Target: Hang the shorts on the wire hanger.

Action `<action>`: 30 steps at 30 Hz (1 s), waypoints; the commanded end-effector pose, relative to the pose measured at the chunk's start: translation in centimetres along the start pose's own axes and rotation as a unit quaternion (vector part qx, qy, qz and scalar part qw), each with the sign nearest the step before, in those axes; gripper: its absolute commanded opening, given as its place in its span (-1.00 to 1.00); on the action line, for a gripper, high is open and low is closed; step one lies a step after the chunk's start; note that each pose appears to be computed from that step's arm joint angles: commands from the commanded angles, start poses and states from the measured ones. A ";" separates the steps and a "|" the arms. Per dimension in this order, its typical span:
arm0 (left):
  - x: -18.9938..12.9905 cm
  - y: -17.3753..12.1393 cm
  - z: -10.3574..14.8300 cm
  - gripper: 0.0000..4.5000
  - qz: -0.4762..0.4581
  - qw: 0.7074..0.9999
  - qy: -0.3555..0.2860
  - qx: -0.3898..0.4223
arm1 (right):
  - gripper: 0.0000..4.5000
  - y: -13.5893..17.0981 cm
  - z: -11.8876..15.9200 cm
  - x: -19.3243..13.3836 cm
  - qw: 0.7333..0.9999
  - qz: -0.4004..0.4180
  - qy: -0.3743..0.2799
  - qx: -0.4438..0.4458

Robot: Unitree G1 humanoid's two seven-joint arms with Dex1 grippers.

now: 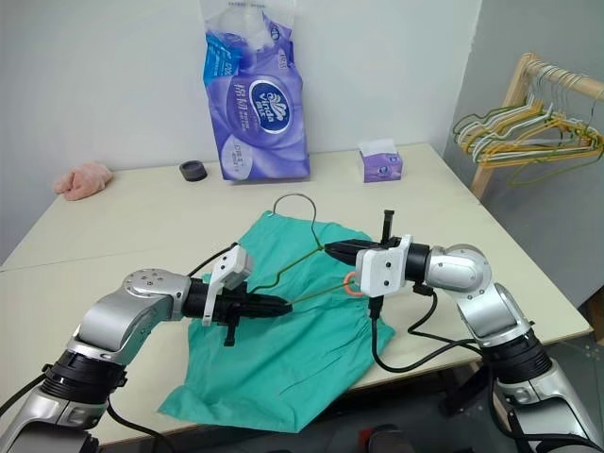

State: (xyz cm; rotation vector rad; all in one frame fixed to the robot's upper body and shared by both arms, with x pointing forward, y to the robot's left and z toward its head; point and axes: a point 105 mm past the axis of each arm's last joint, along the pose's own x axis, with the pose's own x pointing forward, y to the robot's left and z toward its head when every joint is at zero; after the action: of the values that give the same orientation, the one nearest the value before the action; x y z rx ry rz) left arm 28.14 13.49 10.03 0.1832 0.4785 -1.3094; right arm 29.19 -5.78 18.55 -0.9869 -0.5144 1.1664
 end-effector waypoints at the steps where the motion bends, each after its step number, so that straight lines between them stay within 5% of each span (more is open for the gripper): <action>1: -0.5 0.2 1.0 -1.00 0.011 1.000 -0.016 0.016 | -1.00 0.4 0.9 -0.3 0.999 0.026 -0.009 -0.020; 7: -0.6 0.7 0.3 -1.00 0.031 0.999 -0.002 0.022 | -0.19 1.0 -1.0 -3.0 0.996 0.057 0.061 0.024; 14: -0.7 0.6 0.0 -1.00 0.031 0.996 0.025 0.077 | 0.87 0.4 -2.8 -7.2 0.969 0.044 0.168 0.175; 22: -0.4 0.3 1.0 -1.00 0.008 0.991 0.039 0.131 | 0.87 2.3 -3.1 -7.5 0.940 0.104 0.215 0.246; 30: 0.1 -0.1 1.2 -1.00 -0.006 0.987 0.049 0.154 | 0.79 3.5 -5.5 -5.8 0.924 0.172 0.269 0.210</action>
State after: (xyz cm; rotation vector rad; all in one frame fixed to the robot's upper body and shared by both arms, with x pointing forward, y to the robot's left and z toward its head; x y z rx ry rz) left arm 28.40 13.32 10.18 0.4624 0.4028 -1.3651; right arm 29.41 -13.30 13.03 -0.9412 0.3764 1.1778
